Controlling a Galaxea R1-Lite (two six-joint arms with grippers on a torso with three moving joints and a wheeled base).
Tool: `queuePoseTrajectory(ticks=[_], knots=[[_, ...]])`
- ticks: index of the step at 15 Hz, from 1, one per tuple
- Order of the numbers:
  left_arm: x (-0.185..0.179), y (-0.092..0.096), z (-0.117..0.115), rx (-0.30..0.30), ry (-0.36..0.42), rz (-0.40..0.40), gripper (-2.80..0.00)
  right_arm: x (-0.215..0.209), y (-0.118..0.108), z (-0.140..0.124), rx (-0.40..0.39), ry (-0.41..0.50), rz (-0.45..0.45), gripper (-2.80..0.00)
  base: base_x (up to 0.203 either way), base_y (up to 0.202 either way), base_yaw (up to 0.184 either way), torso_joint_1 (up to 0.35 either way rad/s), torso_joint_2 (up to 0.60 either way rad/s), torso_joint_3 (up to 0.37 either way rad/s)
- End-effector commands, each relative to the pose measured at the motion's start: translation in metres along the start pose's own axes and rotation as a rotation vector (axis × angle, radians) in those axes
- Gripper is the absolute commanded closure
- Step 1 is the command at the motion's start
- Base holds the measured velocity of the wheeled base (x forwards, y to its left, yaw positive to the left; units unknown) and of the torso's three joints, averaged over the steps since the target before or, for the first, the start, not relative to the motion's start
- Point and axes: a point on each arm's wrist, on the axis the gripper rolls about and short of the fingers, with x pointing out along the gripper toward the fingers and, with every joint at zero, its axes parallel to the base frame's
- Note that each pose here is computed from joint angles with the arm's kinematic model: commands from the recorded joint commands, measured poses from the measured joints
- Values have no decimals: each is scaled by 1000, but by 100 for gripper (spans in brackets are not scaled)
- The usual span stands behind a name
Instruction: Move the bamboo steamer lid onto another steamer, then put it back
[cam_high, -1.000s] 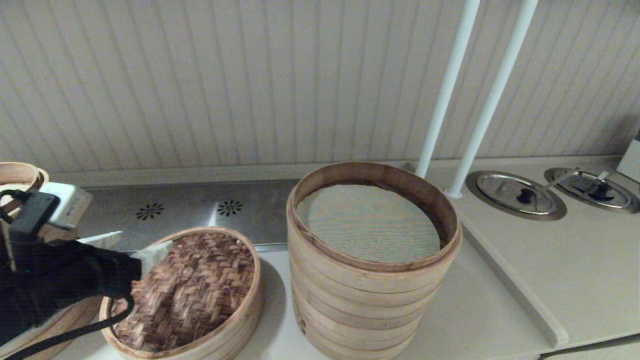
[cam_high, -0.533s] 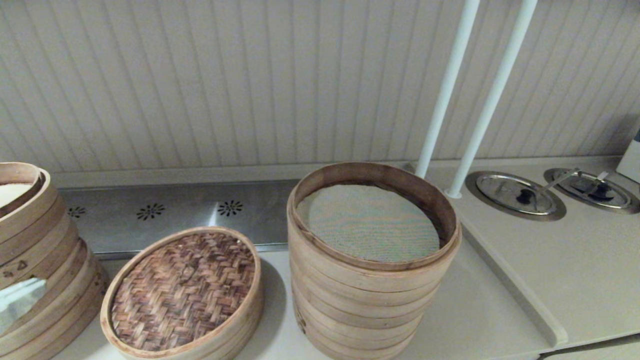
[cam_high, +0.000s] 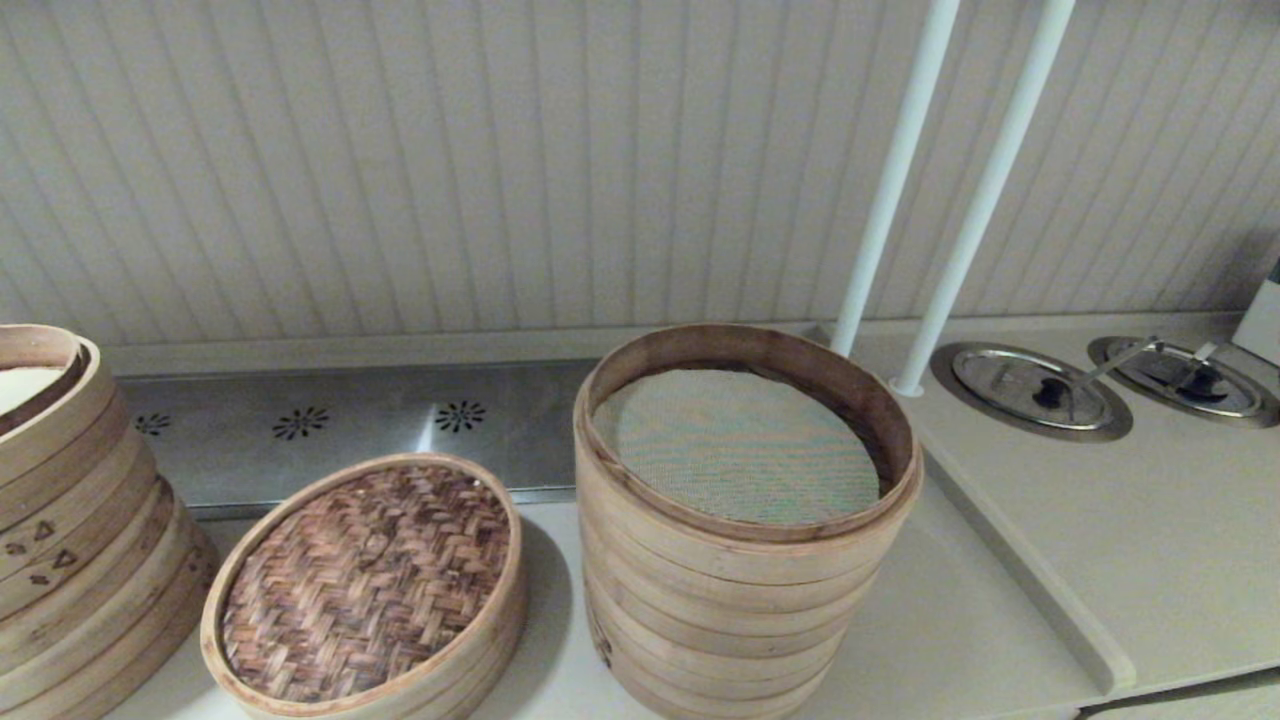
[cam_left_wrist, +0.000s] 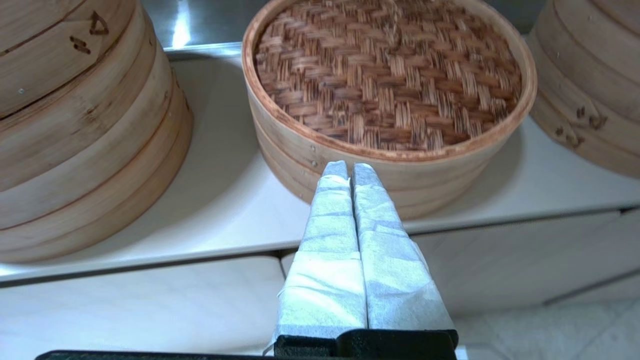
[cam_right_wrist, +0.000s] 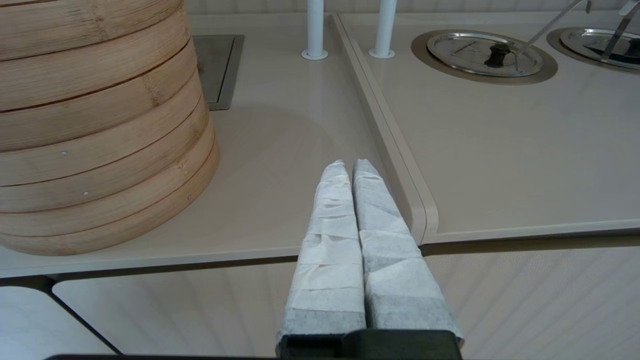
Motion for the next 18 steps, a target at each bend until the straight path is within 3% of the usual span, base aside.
queuePoseTrajectory(ticks=[1, 5, 10, 13, 16, 18], knots=[[0, 0, -6, -4, -8, 3, 0, 0, 0, -1, 0, 3, 0, 0, 0, 0, 0, 0, 0, 0], [-6, 1, 10, 1, -59, 4, 0, 0, 0, -1, 0, 3, 0, 0, 0, 0, 0, 0, 0, 0], [1, -1, -10, -12, 5, 32, 0, 0, 0, -1, 0, 3, 0, 0, 0, 0, 0, 0, 0, 0], [-4, -3, -28, 17, -47, 27, 0, 0, 0, -1, 0, 3, 0, 0, 0, 0, 0, 0, 0, 0], [-13, -5, -41, 38, -153, 42, 0, 0, 0, -1, 0, 3, 0, 0, 0, 0, 0, 0, 0, 0], [-8, -4, -46, 81, -193, 61, 0, 0, 0, -1, 0, 3, 0, 0, 0, 0, 0, 0, 0, 0]])
